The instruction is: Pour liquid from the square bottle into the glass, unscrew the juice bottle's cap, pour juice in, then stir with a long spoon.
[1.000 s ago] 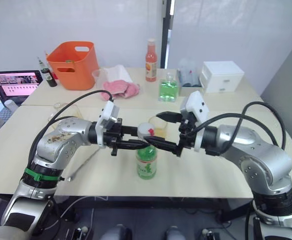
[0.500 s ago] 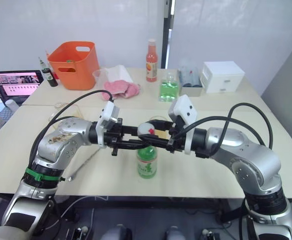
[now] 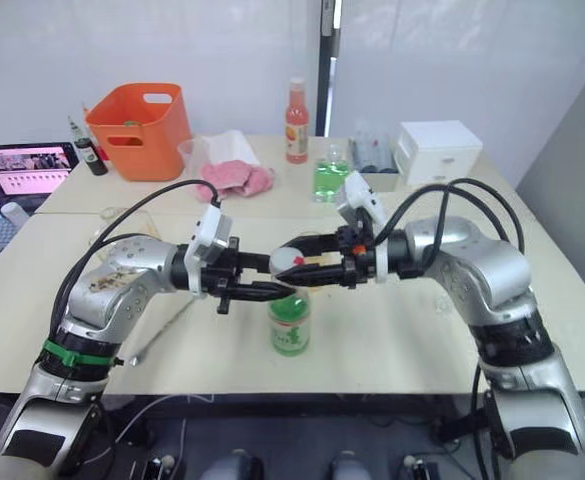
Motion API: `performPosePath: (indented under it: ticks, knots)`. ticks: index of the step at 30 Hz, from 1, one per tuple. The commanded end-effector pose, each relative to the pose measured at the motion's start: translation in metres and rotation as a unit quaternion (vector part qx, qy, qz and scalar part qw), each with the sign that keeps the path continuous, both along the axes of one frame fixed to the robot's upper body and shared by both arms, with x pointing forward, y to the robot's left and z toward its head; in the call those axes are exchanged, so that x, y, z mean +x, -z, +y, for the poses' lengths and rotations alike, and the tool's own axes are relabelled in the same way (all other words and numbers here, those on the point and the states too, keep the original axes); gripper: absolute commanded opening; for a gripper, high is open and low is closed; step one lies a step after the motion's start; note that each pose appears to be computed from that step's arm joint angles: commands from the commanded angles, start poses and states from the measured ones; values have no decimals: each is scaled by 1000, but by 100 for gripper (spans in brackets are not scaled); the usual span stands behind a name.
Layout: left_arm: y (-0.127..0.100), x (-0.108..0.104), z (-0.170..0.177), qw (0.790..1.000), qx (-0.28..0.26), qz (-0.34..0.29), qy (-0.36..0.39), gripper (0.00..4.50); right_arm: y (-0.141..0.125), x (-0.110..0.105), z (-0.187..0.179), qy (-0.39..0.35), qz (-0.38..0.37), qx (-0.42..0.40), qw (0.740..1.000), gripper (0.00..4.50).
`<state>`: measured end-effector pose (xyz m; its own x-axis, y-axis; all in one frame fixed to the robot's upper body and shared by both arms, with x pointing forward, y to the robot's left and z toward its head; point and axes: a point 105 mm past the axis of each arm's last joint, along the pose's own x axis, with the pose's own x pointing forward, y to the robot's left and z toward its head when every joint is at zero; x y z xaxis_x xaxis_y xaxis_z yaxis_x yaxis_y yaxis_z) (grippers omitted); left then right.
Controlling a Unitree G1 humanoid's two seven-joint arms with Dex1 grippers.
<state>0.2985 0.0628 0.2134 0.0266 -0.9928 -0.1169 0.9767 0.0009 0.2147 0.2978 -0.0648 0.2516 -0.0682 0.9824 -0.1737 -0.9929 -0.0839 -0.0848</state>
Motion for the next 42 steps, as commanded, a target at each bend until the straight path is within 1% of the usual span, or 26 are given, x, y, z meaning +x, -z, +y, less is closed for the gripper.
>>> performPosePath:
  ticks: [1, 4, 6, 7, 9, 10, 11, 12, 14, 18, 21, 22, 24, 27, 30, 35, 39, 42]
  knots:
    - [5, -4, -3, 1000, 21, -9, 7, 147, -24, -7, 8, -96, -11, 28, 995, 173]
    - [4, -3, -3, 1000, 20, -11, 5, 147, -26, -6, 9, -118, -10, 19, 993, 173]
    - [4, -3, -3, 1000, 19, -12, 3, 147, -28, -7, 8, -123, -8, 20, 992, 279]
    - [4, -3, -4, 1000, 19, -12, 3, 147, -29, -7, 8, -122, -6, 25, 992, 305]
    - [4, -3, -4, 1000, 19, -13, 1, 147, -33, -10, 6, -115, -13, 34, 993, 371]
    - [4, -2, -4, 1000, 18, -14, -2, 147, -37, -12, 4, -106, -21, 44, 993, 412]
    - [3, -2, -4, 1000, 18, -15, -4, 147, -41, -16, 2, -97, -28, 53, 994, 440]
    - [3, -1, -4, 1000, 17, -15, -6, 147, -43, -19, 0, -87, -34, 60, 994, 445]
    - [3, 0, -4, 1000, 17, -16, -8, 147, -46, -25, -2, -67, -42, 67, 995, 445]
    - [4, 0, -3, 1000, 16, -15, -12, 147, -38, -27, -3, 44, -79, 63, 994, 445]
    - [4, 1, -3, 1000, 15, -13, -15, 147, -29, -24, -4, 153, -93, 62, 982, 445]
    - [5, 1, -3, 1000, 14, -13, -16, 147, -26, -26, -4, 175, -92, 64, 978, 445]
    - [5, 1, -3, 1000, 14, -12, -16, 147, -24, -30, -4, 198, -90, 67, 974, 445]
    - [5, 1, -2, 1000, 14, -10, -16, 147, -24, -30, -6, 243, -82, 82, 963, 445]
    - [6, 1, -3, 1000, 15, -9, -13, 147, -17, -34, -5, 259, -79, 67, 960, 445]
    - [5, 1, -5, 1000, 14, -10, -9, 147, -14, -36, -4, 272, -71, 66, 958, 445]
    - [5, 2, -5, 1000, 14, -10, -9, 147, -10, -35, -4, 278, -66, 56, 957, 336]
    - [5, 3, -4, 1000, 14, -11, -9, 147, -9, -34, -5, 280, -64, 56, 956, 236]
